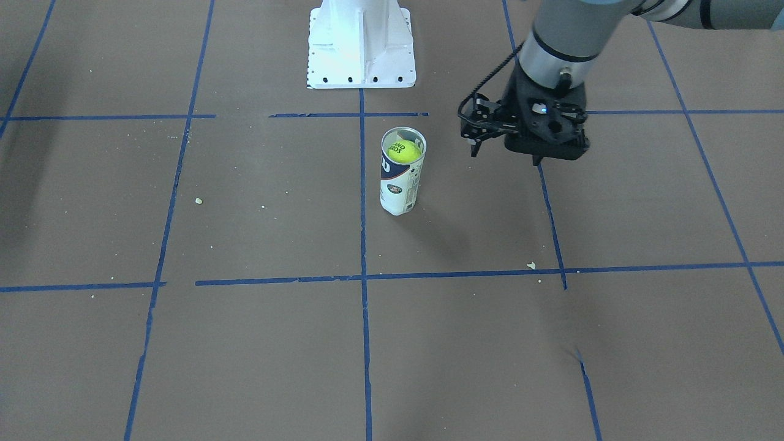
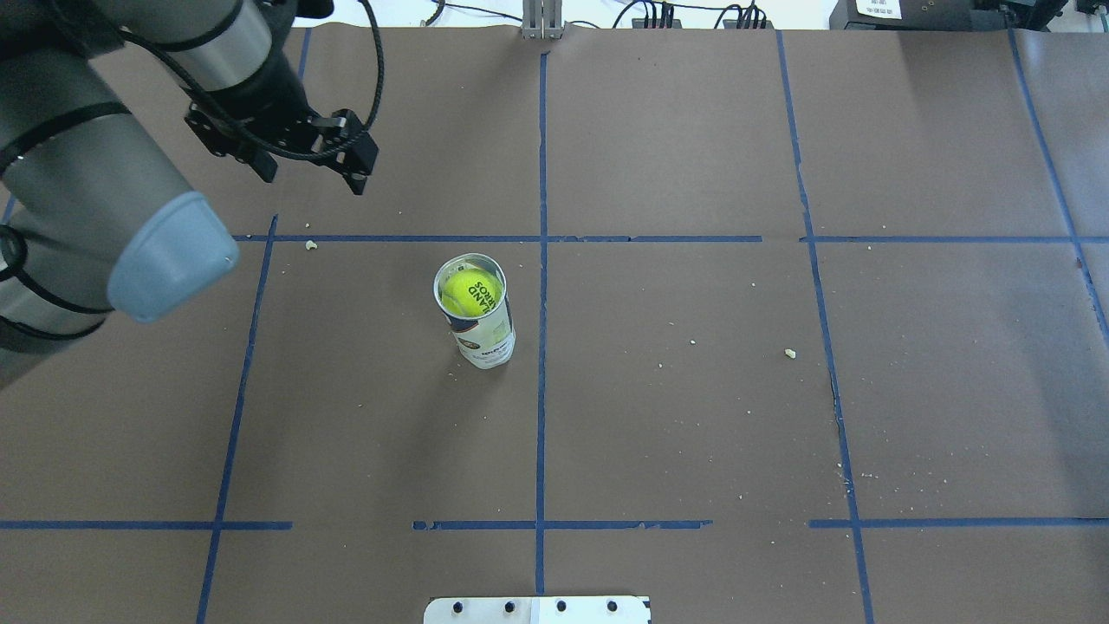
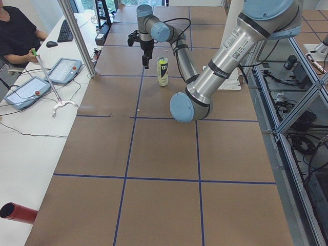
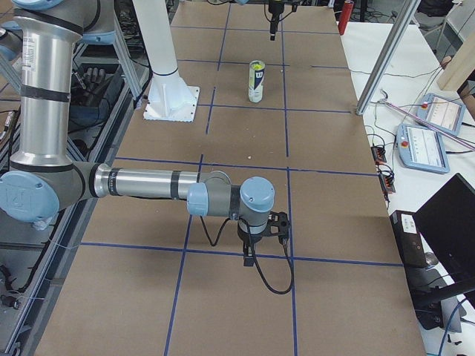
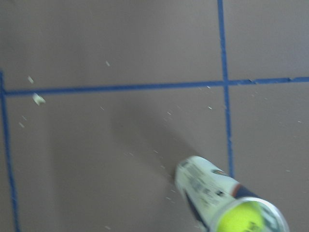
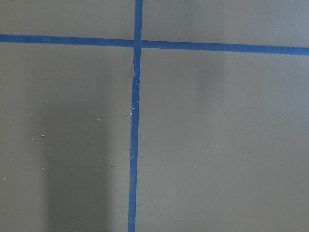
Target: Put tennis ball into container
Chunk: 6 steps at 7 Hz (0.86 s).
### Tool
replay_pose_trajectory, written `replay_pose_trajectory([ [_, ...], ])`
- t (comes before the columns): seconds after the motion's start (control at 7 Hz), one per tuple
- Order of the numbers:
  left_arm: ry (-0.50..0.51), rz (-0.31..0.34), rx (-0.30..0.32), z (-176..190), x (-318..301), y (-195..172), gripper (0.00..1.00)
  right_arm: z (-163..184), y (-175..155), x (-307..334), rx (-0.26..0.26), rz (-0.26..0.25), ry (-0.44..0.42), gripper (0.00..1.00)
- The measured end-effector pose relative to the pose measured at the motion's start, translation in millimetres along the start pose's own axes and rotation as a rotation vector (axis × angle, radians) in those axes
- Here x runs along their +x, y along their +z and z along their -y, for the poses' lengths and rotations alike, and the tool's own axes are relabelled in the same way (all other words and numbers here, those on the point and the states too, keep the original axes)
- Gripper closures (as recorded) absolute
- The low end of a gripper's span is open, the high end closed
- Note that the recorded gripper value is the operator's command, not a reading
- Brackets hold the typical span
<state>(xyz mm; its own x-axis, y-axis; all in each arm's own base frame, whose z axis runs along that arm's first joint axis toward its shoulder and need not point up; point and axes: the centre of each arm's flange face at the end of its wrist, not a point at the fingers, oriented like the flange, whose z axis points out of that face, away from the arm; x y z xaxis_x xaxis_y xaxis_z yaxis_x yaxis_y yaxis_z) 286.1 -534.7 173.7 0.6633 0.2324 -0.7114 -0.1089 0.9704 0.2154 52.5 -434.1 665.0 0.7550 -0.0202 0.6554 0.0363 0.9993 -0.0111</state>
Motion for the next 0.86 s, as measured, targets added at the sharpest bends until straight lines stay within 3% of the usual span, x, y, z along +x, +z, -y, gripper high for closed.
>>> replay_pose_trajectory([
  [0.29, 0.102, 0.048, 0.058, 7.4, -144.9, 4.0, 0.0, 0.0, 0.0, 0.0, 0.0, 0.0, 0.0, 0.0],
  [0.57, -0.002, 0.073, 0.034, -33.9, -296.1, 22.8, 0.0, 0.0, 0.0, 0.0, 0.0, 0.0, 0.0, 0.0],
  [0.86, -0.111, 0.08, -0.033, -101.2, -424.4, 38.6, 0.0, 0.0, 0.0, 0.0, 0.0, 0.0, 0.0, 0.0],
])
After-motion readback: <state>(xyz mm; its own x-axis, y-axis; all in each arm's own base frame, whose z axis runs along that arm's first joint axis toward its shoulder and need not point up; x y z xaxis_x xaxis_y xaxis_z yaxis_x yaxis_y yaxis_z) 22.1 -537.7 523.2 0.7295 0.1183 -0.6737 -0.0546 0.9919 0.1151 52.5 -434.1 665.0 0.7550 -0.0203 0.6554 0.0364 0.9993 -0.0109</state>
